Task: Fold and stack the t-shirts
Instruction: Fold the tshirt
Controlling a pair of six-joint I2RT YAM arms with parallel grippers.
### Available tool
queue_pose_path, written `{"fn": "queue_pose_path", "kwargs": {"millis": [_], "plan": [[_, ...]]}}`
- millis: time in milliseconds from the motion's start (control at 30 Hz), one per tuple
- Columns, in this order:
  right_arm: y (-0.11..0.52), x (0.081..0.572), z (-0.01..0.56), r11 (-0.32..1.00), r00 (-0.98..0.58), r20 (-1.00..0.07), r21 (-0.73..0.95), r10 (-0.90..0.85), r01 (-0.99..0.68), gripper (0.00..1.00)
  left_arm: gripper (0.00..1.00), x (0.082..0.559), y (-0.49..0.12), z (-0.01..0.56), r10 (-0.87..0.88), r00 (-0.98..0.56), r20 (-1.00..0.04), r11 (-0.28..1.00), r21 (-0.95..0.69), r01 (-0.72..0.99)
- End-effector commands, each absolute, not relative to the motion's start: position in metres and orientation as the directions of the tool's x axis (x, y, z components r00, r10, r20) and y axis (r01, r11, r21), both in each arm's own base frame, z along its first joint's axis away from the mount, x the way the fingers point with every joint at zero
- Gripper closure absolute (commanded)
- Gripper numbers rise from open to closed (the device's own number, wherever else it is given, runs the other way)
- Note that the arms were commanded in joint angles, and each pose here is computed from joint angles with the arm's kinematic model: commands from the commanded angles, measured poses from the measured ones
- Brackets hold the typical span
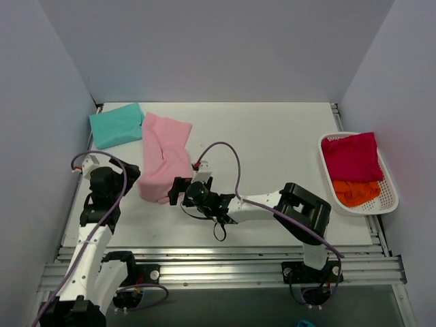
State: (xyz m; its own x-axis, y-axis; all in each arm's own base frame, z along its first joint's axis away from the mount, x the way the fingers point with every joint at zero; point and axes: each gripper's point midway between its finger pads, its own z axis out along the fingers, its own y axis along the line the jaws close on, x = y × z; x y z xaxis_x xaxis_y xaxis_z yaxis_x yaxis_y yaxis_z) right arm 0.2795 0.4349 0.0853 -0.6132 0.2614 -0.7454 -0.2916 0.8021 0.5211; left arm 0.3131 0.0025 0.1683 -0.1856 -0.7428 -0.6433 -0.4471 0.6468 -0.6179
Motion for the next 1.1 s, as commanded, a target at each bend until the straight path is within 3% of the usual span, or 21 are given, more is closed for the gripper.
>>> {"fn": "queue_pose_path", "kwargs": {"millis": [0, 267, 667, 767, 867, 900, 1000, 1033, 1067], "plan": [[0.415, 0.268, 0.057, 0.853, -0.623, -0.736, 0.48, 0.266, -0.203, 0.03, 0.06, 0.288, -0.005, 0.167, -0.752, -0.176, -0.635, 0.638, -0.634, -0.437], [0.403, 0.259, 0.031, 0.872, -0.635, -0.732, 0.455, 0.249, -0.182, 0.02, 0.01, 0.266, -0.02, 0.118, -0.738, -0.255, -0.624, 0.668, -0.626, -0.402], [0.414, 0.321, 0.01, 0.861, -0.639, -0.721, 0.477, 0.268, -0.177, 0.03, 0.0, 0.321, -0.039, 0.107, -0.718, -0.285, -0.635, 0.693, -0.611, -0.383], [0.416, 0.338, 0.011, 0.856, -0.633, -0.723, 0.485, 0.276, -0.181, 0.09, 0.07, 0.335, -0.04, 0.102, -0.711, -0.284, -0.643, 0.699, -0.601, -0.387], [0.419, 0.348, 0.008, 0.838, -0.642, -0.712, 0.51, 0.286, -0.192, 0.29, 0.21, 0.345, -0.043, 0.094, -0.706, -0.288, -0.647, 0.704, -0.598, -0.383], [0.419, 0.352, 0.007, 0.832, -0.65, -0.704, 0.519, 0.287, -0.194, 0.5, 0.24, 0.347, -0.045, 0.092, -0.704, -0.292, -0.647, 0.706, -0.596, -0.383], [0.421, 0.356, 0.002, 0.822, -0.66, -0.695, 0.532, 0.286, -0.204, 0.84, 0.49, 0.354, -0.047, 0.089, -0.7, -0.29, -0.653, 0.71, -0.593, -0.38], [0.423, 0.355, 0.0, 0.819, -0.666, -0.691, 0.534, 0.28, -0.21, 0.9, 0.68, 0.355, -0.047, 0.086, -0.694, -0.297, -0.656, 0.717, -0.585, -0.379], [0.423, 0.355, -0.001, 0.816, -0.666, -0.692, 0.536, 0.279, -0.216, 0.95, 0.76, 0.357, -0.048, 0.087, -0.691, -0.296, -0.66, 0.719, -0.586, -0.374]]}}
